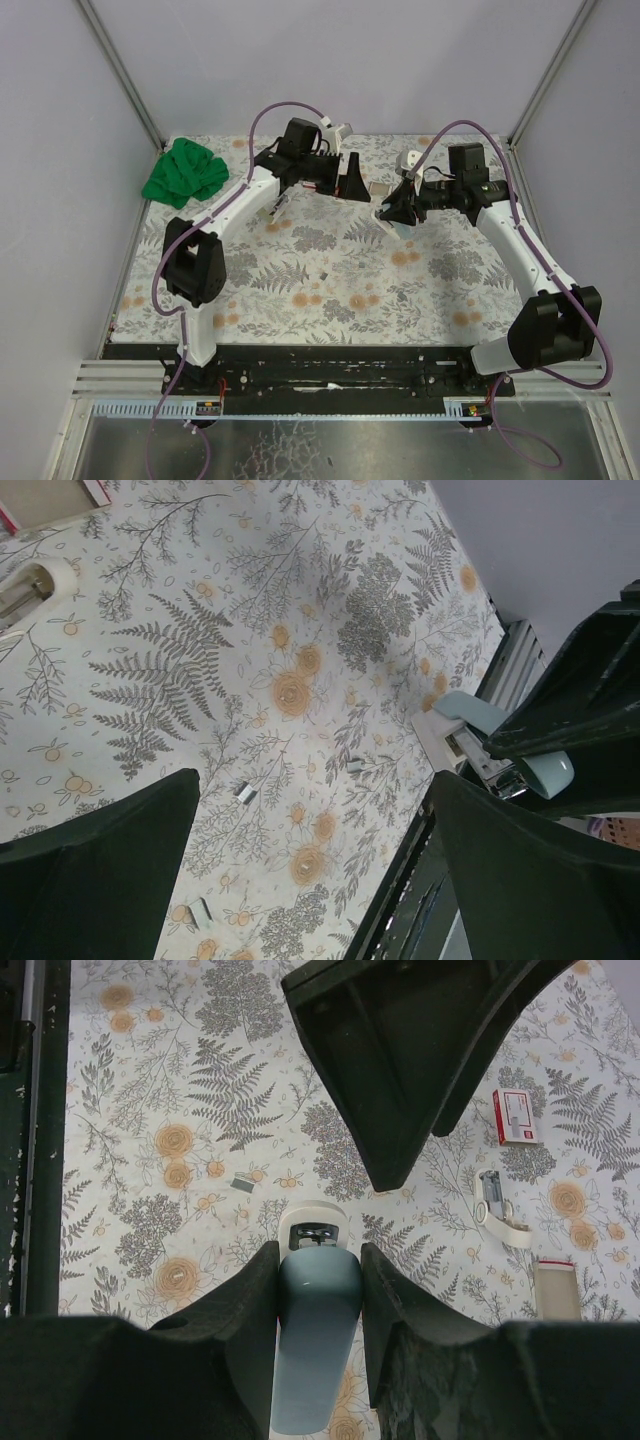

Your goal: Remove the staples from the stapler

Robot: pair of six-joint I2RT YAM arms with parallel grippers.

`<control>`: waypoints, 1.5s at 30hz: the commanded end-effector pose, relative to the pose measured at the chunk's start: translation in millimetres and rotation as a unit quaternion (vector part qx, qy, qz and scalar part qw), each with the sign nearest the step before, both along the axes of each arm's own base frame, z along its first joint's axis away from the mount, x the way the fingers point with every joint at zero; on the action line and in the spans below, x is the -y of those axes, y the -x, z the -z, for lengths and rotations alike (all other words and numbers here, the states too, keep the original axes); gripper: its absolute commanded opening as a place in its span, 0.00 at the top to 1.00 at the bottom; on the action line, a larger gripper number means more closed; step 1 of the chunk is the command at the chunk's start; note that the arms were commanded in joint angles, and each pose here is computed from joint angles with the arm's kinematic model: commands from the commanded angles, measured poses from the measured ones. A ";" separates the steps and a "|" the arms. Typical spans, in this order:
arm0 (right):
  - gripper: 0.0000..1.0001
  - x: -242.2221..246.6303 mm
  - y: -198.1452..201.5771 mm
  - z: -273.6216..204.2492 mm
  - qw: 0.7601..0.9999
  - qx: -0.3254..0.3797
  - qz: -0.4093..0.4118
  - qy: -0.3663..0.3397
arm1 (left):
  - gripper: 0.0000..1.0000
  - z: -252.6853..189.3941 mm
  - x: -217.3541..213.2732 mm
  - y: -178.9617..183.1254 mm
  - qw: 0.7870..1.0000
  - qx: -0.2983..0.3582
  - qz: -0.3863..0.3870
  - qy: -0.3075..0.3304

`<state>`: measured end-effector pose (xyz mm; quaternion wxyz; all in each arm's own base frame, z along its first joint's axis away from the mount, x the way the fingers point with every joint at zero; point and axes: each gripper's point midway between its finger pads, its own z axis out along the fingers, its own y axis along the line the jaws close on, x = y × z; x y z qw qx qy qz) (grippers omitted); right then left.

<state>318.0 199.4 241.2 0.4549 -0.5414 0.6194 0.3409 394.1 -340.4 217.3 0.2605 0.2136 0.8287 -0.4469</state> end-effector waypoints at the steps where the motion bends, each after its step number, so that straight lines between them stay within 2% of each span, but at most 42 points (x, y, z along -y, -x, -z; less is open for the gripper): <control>1: 0.92 -2.3 -2.9 -11.9 0.999 0.034 -0.010 -0.011 | 0.00 -20.4 12.3 13.0 0.999 0.009 0.030 0.036; 9: 0.93 -0.2 -6.9 -9.9 0.999 0.037 0.002 -0.005 | 0.00 -6.2 25.2 32.9 0.998 0.002 0.062 0.025; 21: 0.96 1.7 -11.7 -12.6 0.999 0.049 0.017 -0.002 | 0.02 8.0 20.8 37.4 0.998 -0.006 0.063 0.011; 25: 1.00 0.1 -8.7 -28.3 0.997 0.069 0.018 -0.018 | 0.06 17.7 17.8 37.2 0.998 -0.009 0.058 0.000; 34: 1.00 -0.8 3.2 -59.8 0.993 0.100 0.023 -0.052 | 0.12 27.4 14.3 35.7 0.999 -0.009 0.052 -0.012; 41: 1.00 2.2 4.0 -70.4 0.992 0.107 0.041 -0.062 | 0.13 34.2 9.1 32.6 0.999 -0.013 0.044 -0.017; 45: 1.00 6.0 1.6 -80.9 0.989 0.091 0.064 -0.094 | 0.12 32.4 4.1 29.3 0.999 -0.018 0.037 -0.006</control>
